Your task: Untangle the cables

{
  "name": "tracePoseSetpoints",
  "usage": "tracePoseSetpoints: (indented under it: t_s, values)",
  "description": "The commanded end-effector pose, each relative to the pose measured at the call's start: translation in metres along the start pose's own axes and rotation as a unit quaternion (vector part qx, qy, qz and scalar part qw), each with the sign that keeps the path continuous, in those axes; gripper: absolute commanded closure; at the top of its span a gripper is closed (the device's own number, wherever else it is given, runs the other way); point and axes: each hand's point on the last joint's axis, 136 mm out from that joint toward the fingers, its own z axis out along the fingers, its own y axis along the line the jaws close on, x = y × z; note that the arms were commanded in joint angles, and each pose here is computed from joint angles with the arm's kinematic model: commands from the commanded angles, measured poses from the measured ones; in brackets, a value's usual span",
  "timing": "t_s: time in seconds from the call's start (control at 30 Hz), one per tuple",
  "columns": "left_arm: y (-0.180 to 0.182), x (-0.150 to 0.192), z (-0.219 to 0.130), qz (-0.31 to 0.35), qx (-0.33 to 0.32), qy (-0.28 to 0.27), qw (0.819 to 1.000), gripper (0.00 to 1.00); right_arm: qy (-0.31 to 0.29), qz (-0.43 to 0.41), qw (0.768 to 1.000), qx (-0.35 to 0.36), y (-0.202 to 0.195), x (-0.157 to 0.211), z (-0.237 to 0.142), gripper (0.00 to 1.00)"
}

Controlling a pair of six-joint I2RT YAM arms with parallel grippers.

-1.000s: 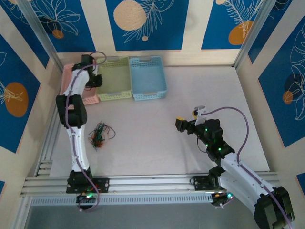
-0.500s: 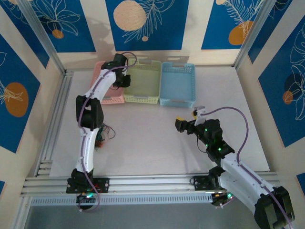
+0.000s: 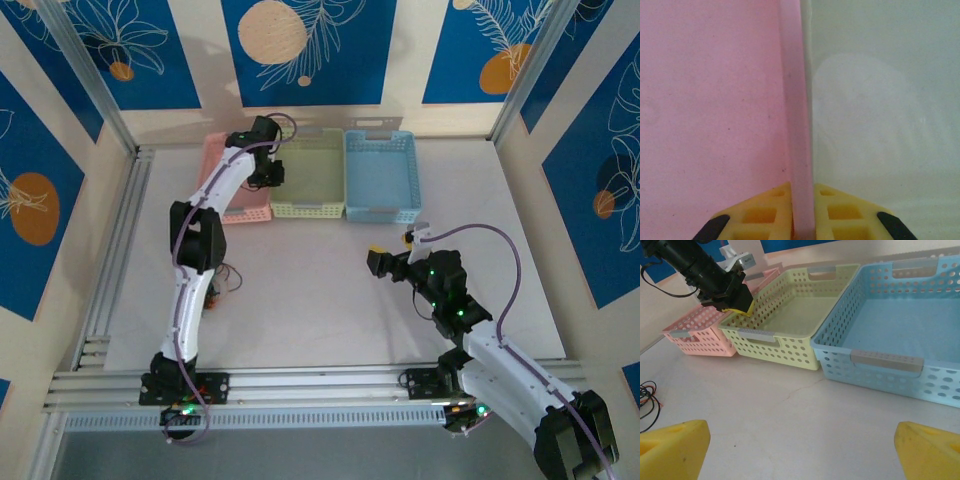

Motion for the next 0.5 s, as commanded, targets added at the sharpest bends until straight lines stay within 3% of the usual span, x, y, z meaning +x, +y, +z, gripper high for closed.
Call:
tracePoseSetpoints:
  t_s: [0.0,0.23,0.47]
  values:
    - [-0.023,0.006,-0.003,-0.003,0.028,0.011,1.0,0.78,-0.016,-0.01,1.0,0.002,0.002,-0.011,-0.001,0.05]
    - [-0.023,0.007,-0.011,0.008,0.026,0.01,1.0,0.5,-0.015,-0.012,1.0,0.002,0.003,-0.011,-0.001,0.05]
    - [-0.007,-0.033,-0.088,0.016,0.005,-0.084,0.996,0.26,-0.016,-0.013,1.0,0.002,0.003,-0.011,-0.001,0.05]
